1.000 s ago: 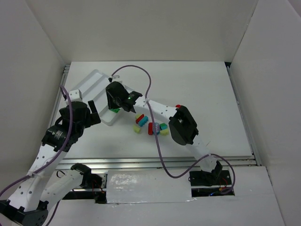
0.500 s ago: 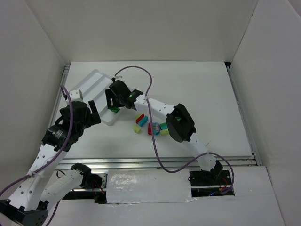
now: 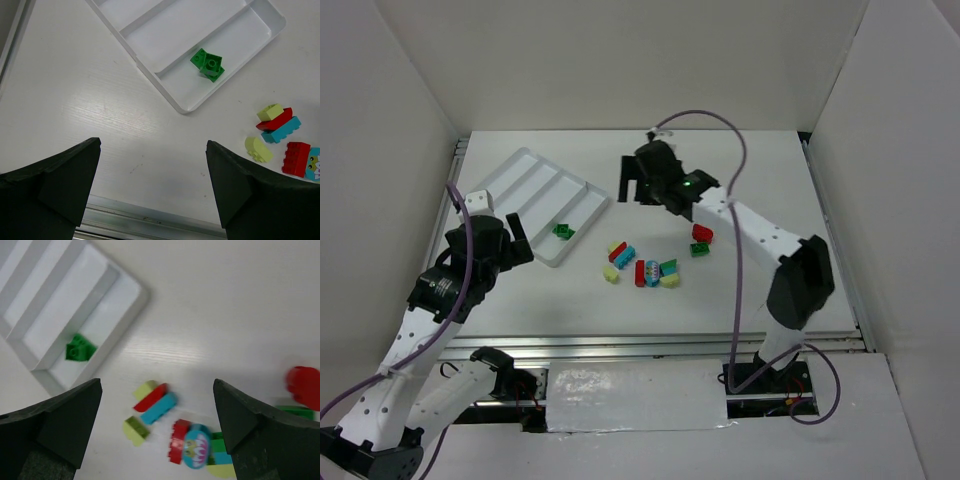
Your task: Sort the legos into containers by color
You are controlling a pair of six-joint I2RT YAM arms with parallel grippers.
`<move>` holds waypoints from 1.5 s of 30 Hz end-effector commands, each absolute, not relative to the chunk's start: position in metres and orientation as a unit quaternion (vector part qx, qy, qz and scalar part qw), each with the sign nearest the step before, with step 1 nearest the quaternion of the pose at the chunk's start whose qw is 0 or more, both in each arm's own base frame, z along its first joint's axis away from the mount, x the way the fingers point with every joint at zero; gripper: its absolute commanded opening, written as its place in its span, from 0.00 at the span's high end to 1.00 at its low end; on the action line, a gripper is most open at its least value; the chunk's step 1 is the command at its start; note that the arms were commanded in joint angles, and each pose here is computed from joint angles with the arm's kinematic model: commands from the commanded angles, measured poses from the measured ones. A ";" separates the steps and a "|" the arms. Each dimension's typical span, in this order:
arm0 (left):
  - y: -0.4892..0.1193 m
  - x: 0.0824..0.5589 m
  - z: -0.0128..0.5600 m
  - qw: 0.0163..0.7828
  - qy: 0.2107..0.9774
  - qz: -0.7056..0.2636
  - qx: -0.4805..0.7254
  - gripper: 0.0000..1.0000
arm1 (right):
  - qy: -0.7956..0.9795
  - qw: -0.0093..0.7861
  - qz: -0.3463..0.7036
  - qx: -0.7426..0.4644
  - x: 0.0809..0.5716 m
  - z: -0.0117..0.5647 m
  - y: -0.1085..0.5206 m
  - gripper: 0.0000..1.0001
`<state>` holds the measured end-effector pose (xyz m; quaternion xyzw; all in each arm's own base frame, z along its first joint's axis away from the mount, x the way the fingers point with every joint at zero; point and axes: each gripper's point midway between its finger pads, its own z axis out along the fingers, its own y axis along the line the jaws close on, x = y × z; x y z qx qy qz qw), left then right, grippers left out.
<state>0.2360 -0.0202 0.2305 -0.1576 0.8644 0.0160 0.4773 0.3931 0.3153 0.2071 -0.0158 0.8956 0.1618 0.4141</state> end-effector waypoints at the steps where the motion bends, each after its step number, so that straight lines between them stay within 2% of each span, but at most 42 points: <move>1: -0.022 0.242 0.238 0.493 0.857 0.006 -0.153 0.00 | 0.925 0.372 0.068 0.044 0.380 0.167 0.220 0.00; 4: -0.024 0.242 0.237 0.493 0.857 0.002 -0.150 0.00 | 0.933 0.348 0.027 0.091 0.371 0.142 0.165 0.00; 8: -0.025 0.243 0.236 0.491 0.859 0.001 -0.147 0.00 | 0.930 0.325 0.012 0.170 0.361 0.124 0.124 0.00; 15: -0.027 0.243 0.236 0.490 0.860 -0.005 -0.143 0.00 | 0.917 0.321 0.005 0.236 0.353 0.096 0.114 0.00; 22: -0.028 0.243 0.235 0.490 0.860 -0.007 -0.141 0.00 | 0.935 0.287 0.002 0.211 0.357 0.066 0.125 0.01; 31: -0.032 0.246 0.232 0.484 0.865 -0.010 -0.134 0.00 | 0.957 0.271 0.004 0.104 0.369 0.051 0.136 0.02; 39: -0.033 0.246 0.231 0.482 0.866 -0.011 -0.131 0.00 | 0.970 0.235 -0.010 0.056 0.373 0.032 0.137 0.04; 42: -0.034 0.247 0.230 0.480 0.867 -0.012 -0.128 0.01 | 0.971 0.232 -0.007 0.057 0.372 0.031 0.138 0.06; 45: -0.035 0.247 0.229 0.478 0.869 -0.012 -0.127 0.01 | 0.970 0.233 0.004 0.063 0.369 0.032 0.141 0.13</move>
